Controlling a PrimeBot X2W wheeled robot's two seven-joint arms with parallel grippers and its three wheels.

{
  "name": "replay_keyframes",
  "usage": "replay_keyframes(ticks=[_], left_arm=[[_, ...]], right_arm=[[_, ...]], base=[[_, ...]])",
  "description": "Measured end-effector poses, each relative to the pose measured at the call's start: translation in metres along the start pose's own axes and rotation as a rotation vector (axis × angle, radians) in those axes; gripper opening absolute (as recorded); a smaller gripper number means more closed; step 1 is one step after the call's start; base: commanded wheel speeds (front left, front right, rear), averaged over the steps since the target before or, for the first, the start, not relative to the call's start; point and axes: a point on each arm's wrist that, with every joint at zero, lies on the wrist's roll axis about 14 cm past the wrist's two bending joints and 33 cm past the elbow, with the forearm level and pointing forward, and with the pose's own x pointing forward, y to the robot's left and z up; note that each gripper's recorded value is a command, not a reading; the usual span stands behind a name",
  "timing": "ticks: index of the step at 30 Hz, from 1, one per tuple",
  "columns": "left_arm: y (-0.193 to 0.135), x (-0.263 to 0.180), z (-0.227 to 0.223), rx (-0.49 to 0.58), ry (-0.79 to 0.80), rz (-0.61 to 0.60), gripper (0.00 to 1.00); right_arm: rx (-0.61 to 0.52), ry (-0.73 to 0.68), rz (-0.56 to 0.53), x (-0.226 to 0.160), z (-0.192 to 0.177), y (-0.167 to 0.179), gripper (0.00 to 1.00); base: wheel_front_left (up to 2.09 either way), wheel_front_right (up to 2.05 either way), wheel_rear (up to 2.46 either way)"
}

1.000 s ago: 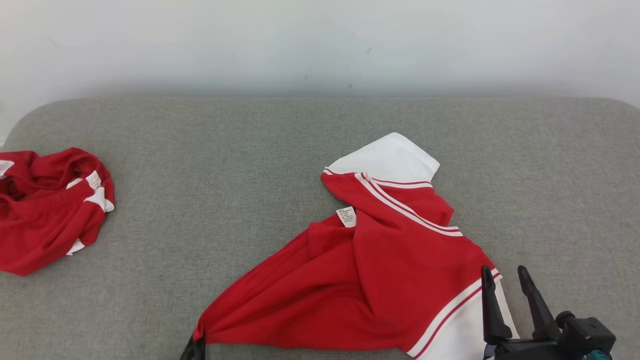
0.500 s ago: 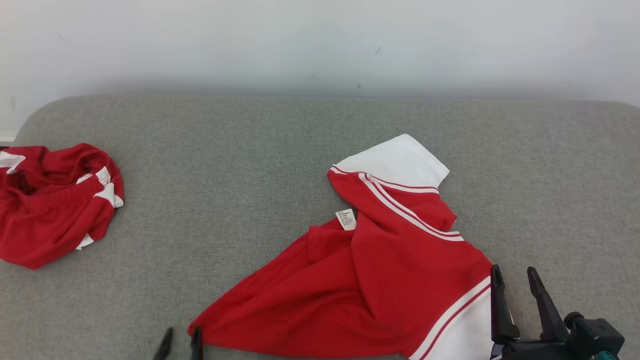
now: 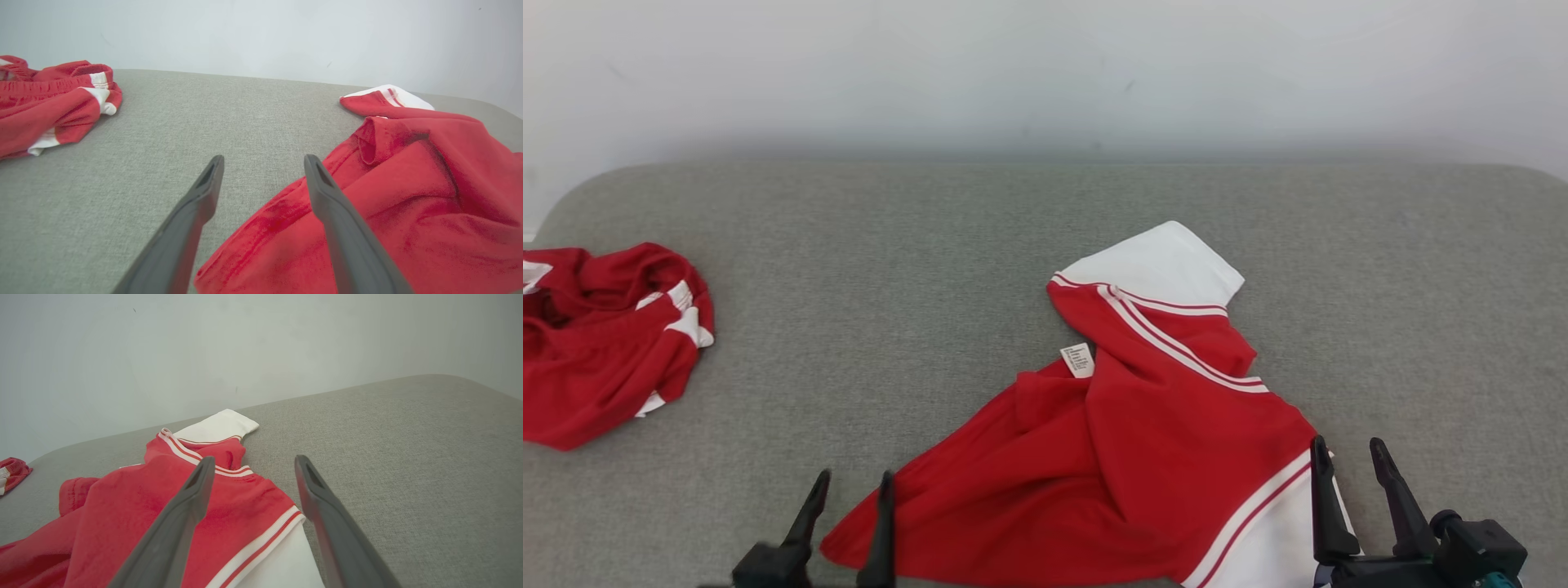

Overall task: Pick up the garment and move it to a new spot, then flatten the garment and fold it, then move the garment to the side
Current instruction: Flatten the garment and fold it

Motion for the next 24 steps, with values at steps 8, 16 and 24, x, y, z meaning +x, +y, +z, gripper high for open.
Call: replay_keyframes(ticks=[8, 16, 24], left_arm=[[-0.047, 0.041, 0.012, 0.046, -0.019, -0.170, 1.00], [-0.097, 0.065, -0.017, 0.063, 0.084, -0.347, 1.00], [-0.120, 0.084, -0.038, 0.067, 0.165, -0.425, 0.00]], right_arm=[[-0.008, -0.010, -0.040, -0.003, 0.004, -0.013, 1.00], [-0.005, -0.012, -0.108, -0.013, 0.005, -0.034, 1.00], [-0.011, -0.002, -0.167, -0.020, 0.003, -0.052, 1.00]], base=[[0.00, 0.00, 0.00], [0.00, 0.00, 0.00], [0.00, 0.00, 0.00]])
